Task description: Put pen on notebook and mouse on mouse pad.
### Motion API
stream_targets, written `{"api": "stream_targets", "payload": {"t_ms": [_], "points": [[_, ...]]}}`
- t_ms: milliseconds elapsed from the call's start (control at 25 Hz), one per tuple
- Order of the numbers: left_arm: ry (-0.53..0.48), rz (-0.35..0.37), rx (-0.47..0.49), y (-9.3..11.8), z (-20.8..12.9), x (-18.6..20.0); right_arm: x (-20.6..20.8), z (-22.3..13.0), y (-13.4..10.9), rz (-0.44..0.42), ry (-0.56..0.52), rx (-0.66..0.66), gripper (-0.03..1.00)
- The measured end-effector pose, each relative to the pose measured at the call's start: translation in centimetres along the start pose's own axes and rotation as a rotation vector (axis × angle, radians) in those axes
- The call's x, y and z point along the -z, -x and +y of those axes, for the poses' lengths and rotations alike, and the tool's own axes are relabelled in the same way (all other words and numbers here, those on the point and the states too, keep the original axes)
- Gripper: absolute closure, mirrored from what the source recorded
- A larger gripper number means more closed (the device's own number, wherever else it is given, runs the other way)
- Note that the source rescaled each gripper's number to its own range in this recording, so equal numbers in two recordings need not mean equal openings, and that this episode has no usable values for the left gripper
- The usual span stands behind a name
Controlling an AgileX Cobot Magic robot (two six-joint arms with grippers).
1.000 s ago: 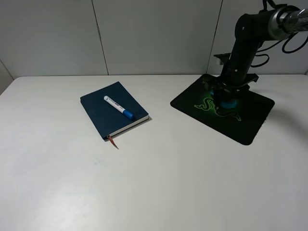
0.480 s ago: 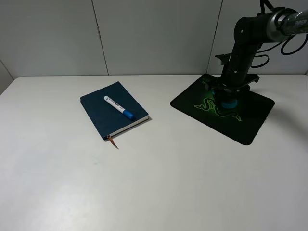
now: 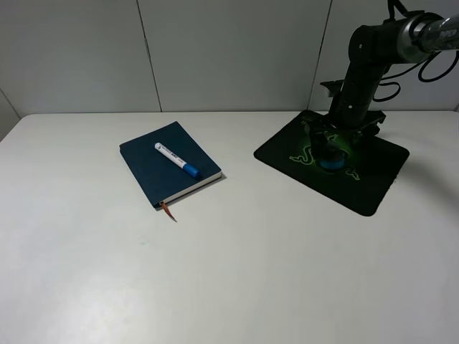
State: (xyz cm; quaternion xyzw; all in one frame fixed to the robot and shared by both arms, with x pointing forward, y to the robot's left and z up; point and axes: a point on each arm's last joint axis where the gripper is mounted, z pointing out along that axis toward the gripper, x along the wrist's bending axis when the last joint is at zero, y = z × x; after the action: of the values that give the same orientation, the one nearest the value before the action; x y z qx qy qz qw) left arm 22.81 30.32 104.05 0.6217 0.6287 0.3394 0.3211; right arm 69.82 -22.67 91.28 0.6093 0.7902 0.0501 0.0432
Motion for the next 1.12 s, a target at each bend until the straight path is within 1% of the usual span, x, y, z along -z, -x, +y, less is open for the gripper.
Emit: {"api": "stream_targets", "payload": {"t_ms": [120, 320, 560, 680, 880, 1120], "points": [[0.0, 0.0, 0.0, 0.0, 0.0, 0.0, 0.0, 0.0, 0.0, 0.0, 0.001, 0.004, -0.03], [0.0, 0.0, 0.0, 0.0, 0.0, 0.0, 0.8, 0.1, 0.0, 0.002, 0.008, 0.009, -0.03], [0.0, 0.0, 0.0, 0.0, 0.0, 0.0, 4.4, -0.5, -0.2, 0.015, -0.001, 0.007, -0.03], [0.0, 0.0, 0.0, 0.0, 0.0, 0.0, 6.3, -1.1, -0.5, 0.036, -0.023, 0.001, -0.03], [0.0, 0.0, 0.0, 0.0, 0.0, 0.0, 8.9, -2.0, -0.8, 0.06, 0.002, -0.008, -0.03], [0.0, 0.0, 0.0, 0.0, 0.0, 0.0, 11.3, -4.3, -1.3, 0.084, 0.012, -0.017, -0.03]]}}
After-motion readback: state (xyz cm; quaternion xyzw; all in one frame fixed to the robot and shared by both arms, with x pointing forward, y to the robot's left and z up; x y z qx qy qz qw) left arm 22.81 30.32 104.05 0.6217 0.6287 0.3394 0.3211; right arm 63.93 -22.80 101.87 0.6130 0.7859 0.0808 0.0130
